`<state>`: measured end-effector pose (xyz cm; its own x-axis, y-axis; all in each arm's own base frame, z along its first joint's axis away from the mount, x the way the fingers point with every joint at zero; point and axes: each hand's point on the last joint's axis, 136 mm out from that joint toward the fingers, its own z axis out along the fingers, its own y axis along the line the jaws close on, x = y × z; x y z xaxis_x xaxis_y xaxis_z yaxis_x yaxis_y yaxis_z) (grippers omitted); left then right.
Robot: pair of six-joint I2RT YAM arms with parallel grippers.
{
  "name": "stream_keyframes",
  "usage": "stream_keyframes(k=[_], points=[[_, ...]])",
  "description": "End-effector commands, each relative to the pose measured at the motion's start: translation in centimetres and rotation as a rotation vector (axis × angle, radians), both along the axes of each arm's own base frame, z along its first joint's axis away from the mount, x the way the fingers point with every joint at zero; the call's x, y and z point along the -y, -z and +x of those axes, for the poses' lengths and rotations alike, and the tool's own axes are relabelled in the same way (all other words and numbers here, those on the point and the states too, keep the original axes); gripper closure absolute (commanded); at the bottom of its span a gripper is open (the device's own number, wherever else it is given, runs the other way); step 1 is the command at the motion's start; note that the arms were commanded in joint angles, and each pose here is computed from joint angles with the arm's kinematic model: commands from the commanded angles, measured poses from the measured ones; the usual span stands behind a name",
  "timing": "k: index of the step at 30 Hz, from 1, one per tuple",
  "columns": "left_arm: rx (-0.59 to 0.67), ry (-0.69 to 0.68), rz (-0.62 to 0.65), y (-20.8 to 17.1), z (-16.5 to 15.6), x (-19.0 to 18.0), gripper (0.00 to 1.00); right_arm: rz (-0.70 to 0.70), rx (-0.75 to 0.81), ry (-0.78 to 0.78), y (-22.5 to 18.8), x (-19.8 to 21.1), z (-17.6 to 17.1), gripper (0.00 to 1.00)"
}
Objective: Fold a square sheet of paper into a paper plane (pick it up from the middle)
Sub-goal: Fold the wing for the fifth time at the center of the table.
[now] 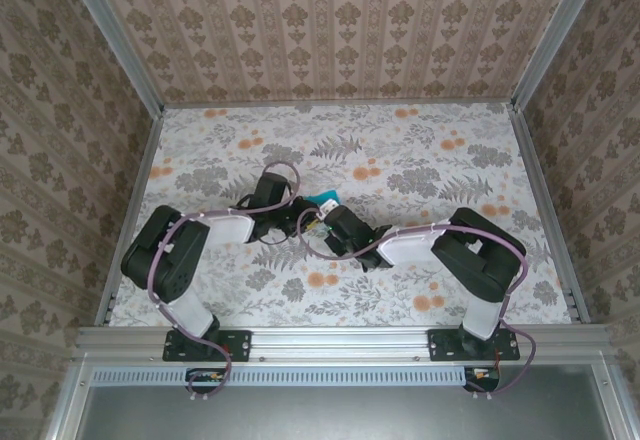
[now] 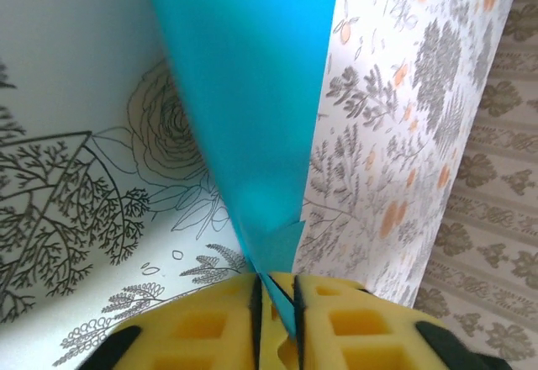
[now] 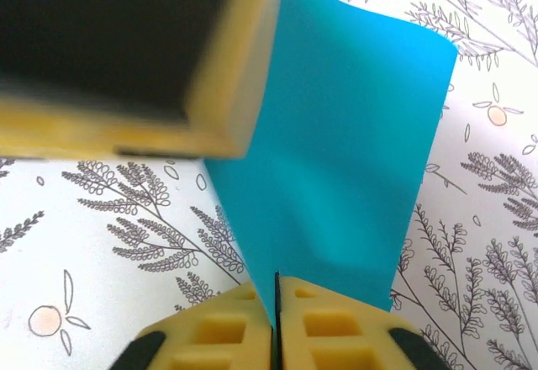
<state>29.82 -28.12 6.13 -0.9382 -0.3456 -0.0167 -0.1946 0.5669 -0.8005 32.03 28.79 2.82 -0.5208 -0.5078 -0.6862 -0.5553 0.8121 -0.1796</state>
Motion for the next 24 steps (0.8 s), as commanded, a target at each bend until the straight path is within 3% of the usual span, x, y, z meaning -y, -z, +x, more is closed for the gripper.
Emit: stream_keyframes(k=[1, 5, 13, 24], points=[[0.028, -0.018, -0.013, -1.9, 0.5, -1.1, 0.7, 0.072, -0.046, 0.018, -0.6, 0.4, -0.2, 0.94], [0.035, -0.055, 0.013, -2.2, 0.7, -3.1, 0.58, 0.155, -0.088, 0.0, -1.2, 0.1, -0.3, 0.96], [0.051, -0.142, 0.065, -2.3, 0.5, -7.2, 0.46, 0.31, -0.192, -0.016, -2.0, -0.5, -0.3, 0.99], [0.113, -0.097, -0.004, -2.6, -0.1, -6.0, 0.36, 0.508, -0.346, -0.018, -2.9, -1.3, -0.1, 1.0]])
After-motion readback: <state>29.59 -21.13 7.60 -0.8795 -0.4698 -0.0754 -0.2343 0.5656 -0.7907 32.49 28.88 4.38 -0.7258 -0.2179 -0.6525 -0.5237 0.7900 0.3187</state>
